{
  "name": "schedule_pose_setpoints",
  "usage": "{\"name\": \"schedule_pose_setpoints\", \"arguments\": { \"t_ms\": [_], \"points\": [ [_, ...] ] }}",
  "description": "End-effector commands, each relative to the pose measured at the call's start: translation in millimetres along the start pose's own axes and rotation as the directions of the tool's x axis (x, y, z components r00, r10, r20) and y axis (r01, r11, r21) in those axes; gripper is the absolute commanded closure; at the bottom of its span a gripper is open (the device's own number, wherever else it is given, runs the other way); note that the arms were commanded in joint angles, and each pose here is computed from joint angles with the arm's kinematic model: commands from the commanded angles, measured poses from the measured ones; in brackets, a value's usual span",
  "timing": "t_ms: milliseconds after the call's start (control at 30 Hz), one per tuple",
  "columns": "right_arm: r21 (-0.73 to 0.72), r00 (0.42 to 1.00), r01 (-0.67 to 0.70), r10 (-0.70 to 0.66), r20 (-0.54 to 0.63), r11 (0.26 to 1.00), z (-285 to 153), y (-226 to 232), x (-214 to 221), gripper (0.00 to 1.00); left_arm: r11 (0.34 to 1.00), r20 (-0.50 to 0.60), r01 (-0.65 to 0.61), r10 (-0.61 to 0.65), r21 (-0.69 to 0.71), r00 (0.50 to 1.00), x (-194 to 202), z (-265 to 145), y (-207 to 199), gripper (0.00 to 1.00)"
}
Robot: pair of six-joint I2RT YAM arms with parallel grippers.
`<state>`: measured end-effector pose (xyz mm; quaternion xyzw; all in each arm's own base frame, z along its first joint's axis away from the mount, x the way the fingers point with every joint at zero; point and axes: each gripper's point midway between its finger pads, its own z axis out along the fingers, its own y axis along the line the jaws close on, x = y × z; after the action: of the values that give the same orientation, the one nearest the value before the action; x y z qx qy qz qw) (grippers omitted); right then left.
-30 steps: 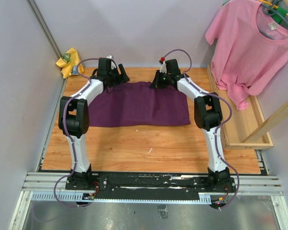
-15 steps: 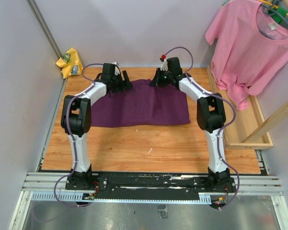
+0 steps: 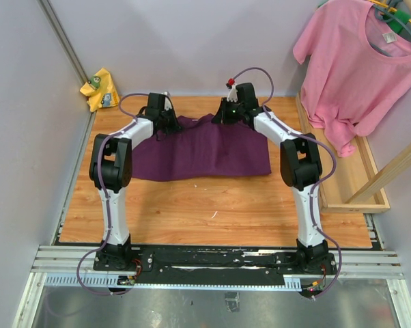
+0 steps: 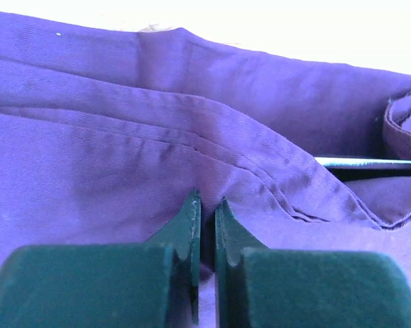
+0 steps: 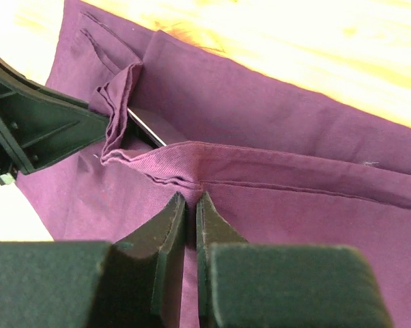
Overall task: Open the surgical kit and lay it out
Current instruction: Open the surgical kit at the center of the board.
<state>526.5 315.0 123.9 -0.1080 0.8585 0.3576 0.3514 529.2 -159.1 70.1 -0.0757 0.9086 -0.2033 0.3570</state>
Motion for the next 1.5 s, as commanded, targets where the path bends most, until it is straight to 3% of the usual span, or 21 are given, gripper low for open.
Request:
{"name": "schedule_pose_setpoints", "arguments": {
  "t_ms": [0, 433, 967, 1267, 1400, 1467],
  "points": [
    [-0.106, 0.995, 0.075, -0.067, 0.071, 0.992, -21, 50, -25, 0.99, 1.000, 0.054, -0.005, 0.004, 0.006, 0.999, -15, -5, -7, 1.00],
    [-0.076, 0.995, 0.094, -0.090, 0.049, 0.993, -42, 63, 1, 0.99, 0.998, 0.203, 0.058, -0.058, 0.008, 0.977, -19, -72, -11, 1.00],
    [-0.018, 0.997, 0.073, -0.073, -0.009, 0.997, -49, 60, 35, 0.99, 0.997, 0.290, 0.074, -0.072, 0.005, 0.954, -17, -112, -8, 0.99],
    [-0.009, 0.997, 0.079, -0.079, -0.001, 0.997, -53, 63, 30, 0.99, 0.997, 0.268, 0.075, -0.065, -0.028, 0.961, -17, -102, -3, 0.84],
    [0.008, 0.997, 0.074, -0.074, -0.025, 0.997, -40, 52, 37, 0.99, 0.996, 0.265, 0.080, -0.065, -0.047, 0.962, -17, -97, 1, 0.67],
    [0.015, 0.997, 0.076, -0.075, -0.035, 0.997, -35, 49, 37, 0.99, 0.995, 0.267, 0.079, -0.061, -0.058, 0.962, -20, -96, 2, 0.65]
  ]
}}
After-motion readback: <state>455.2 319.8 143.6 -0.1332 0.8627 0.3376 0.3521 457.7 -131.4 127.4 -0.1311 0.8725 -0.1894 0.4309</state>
